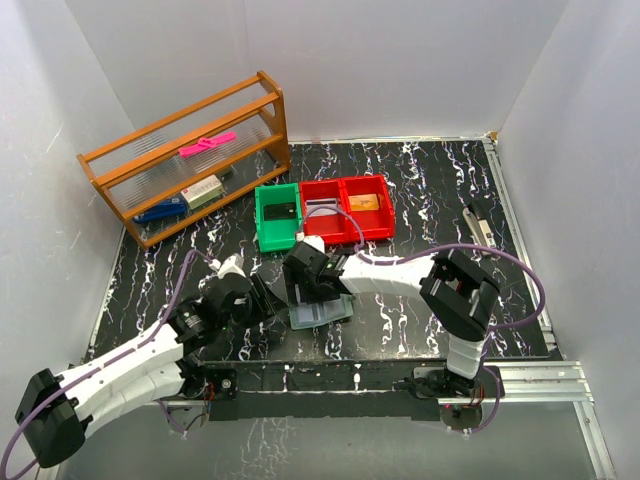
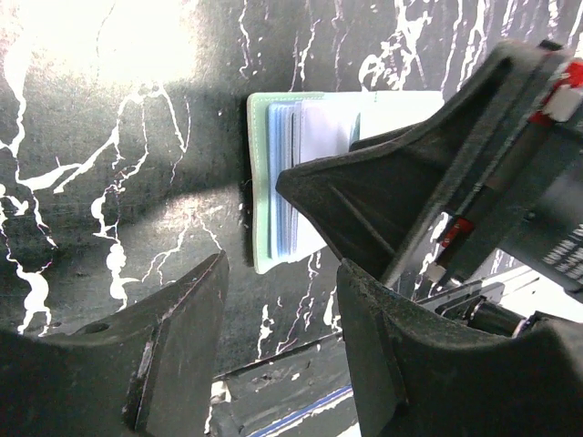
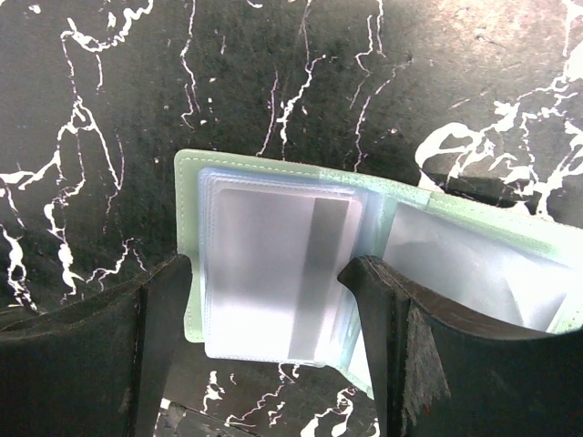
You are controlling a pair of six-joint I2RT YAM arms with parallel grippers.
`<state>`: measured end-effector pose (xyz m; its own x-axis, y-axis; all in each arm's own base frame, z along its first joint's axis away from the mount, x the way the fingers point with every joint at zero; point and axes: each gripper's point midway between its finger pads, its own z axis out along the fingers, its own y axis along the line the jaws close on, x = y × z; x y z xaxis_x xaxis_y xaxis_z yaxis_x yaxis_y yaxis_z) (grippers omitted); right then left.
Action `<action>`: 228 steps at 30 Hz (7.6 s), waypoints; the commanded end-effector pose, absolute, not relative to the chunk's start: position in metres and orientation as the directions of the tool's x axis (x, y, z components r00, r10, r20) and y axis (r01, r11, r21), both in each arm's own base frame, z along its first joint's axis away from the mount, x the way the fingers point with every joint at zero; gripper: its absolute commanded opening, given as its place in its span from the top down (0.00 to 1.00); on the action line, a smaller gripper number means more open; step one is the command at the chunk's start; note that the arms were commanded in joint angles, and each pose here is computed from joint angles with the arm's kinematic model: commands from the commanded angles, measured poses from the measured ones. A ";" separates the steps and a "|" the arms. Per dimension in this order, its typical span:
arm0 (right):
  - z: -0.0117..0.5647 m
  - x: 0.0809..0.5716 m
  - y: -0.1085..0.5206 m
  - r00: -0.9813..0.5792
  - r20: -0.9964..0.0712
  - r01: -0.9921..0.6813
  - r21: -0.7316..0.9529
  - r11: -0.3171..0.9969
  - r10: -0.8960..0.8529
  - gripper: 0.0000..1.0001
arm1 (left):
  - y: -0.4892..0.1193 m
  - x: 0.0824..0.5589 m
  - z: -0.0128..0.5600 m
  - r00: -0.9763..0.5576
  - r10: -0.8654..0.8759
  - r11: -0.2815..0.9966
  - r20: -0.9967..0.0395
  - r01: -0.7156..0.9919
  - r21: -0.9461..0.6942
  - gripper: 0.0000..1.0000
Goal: Take the credit cards out of the card holder
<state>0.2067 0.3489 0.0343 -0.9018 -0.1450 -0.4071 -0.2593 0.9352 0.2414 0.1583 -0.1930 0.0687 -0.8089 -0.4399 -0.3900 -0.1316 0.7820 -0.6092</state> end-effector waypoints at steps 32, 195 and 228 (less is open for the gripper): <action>0.011 0.209 0.334 -0.907 -0.395 -0.237 0.192 0.952 -0.146 0.35 | -0.191 0.165 0.090 -0.778 -0.467 0.769 -0.419 -0.123 -0.628 0.49; -0.003 0.189 0.229 -0.941 -0.206 0.133 0.501 0.855 0.267 0.78 | -0.320 0.176 0.049 -0.968 -0.189 0.607 -0.165 0.017 -0.795 0.77; -0.001 0.195 0.227 -0.938 -0.231 0.117 0.491 0.863 0.259 0.77 | -0.299 0.174 0.050 -0.958 -0.213 0.680 -0.195 -0.002 -0.733 0.94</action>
<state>0.2073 0.2522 0.0274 -0.9277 0.2783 -0.2489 0.0773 0.7954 0.6012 0.1739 -0.3060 0.0420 -0.9630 -0.2079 -0.1713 -0.0117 0.6676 -0.7444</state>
